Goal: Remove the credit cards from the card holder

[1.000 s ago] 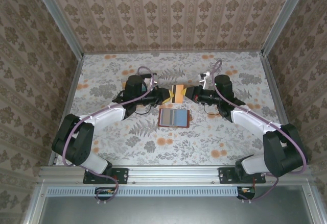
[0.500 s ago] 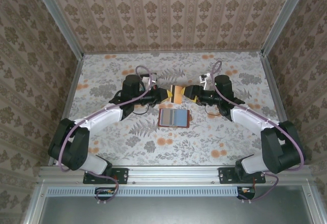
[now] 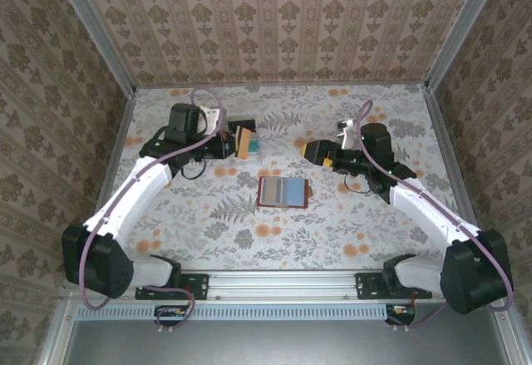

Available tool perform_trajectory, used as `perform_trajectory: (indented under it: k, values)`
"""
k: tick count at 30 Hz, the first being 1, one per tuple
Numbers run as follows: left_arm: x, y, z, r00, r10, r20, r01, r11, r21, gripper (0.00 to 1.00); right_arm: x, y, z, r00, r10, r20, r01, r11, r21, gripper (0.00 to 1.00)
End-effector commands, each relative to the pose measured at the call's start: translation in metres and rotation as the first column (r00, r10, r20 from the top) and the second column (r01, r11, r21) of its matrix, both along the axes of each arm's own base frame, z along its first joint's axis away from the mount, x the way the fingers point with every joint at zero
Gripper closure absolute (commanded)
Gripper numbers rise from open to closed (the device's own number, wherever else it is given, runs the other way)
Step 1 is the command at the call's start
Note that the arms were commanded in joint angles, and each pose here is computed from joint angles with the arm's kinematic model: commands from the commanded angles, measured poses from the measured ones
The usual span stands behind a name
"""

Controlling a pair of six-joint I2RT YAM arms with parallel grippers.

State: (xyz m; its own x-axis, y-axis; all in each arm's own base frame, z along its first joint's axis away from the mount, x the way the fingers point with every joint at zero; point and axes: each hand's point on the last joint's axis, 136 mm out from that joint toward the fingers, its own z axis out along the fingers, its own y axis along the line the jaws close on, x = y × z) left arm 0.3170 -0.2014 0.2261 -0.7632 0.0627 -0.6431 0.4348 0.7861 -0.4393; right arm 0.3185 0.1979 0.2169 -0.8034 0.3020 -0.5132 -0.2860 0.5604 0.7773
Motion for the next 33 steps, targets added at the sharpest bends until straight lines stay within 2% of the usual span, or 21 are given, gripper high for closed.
perform_trajectory:
  k: [1,5,9,11,15,17,21,30,33]
  values:
    - [-0.004,0.035,-0.007,0.981,-0.116,0.155,0.063,0.948,0.312,1.0,-0.001,-0.01,0.015,0.998,-0.028,0.053,0.03,0.998,-0.049,0.0]
    - [-0.002,0.056,-0.009,0.919,-0.285,0.274,0.095,0.833,0.546,1.0,-0.006,-0.013,0.021,0.997,-0.03,0.071,0.035,0.997,-0.065,0.0]
    - [0.001,0.066,-0.018,0.864,-0.404,0.299,0.108,0.73,0.674,1.0,-0.01,-0.016,0.024,0.996,-0.033,0.08,0.039,0.997,-0.068,0.0]
    - [0.003,0.07,-0.026,0.826,-0.482,0.293,0.124,0.662,0.739,1.0,-0.011,-0.018,0.026,0.996,-0.035,0.086,0.041,0.997,-0.069,0.0]
    - [0.015,0.077,-0.032,0.778,-0.565,0.276,0.117,0.562,0.819,1.0,-0.012,-0.021,0.027,0.995,-0.04,0.092,0.047,0.997,-0.067,0.0]
    - [0.018,0.078,-0.039,0.729,-0.645,0.231,0.152,0.481,0.864,1.0,-0.012,-0.022,0.028,0.995,-0.041,0.096,0.047,0.997,-0.064,0.0]
    - [0.026,0.078,-0.04,0.633,-0.745,0.212,0.148,0.385,0.911,1.0,-0.011,-0.024,0.03,0.994,-0.046,0.101,0.053,0.997,-0.059,0.0]
    - [0.048,0.075,-0.039,0.505,-0.824,0.259,0.099,0.353,0.93,1.0,-0.009,-0.027,0.028,0.993,-0.064,0.095,0.07,0.996,-0.059,0.0]
    - [0.052,0.072,-0.051,0.468,-0.849,0.245,0.095,0.324,0.941,1.0,-0.007,-0.028,0.028,0.993,-0.067,0.092,0.073,0.996,-0.059,0.0]
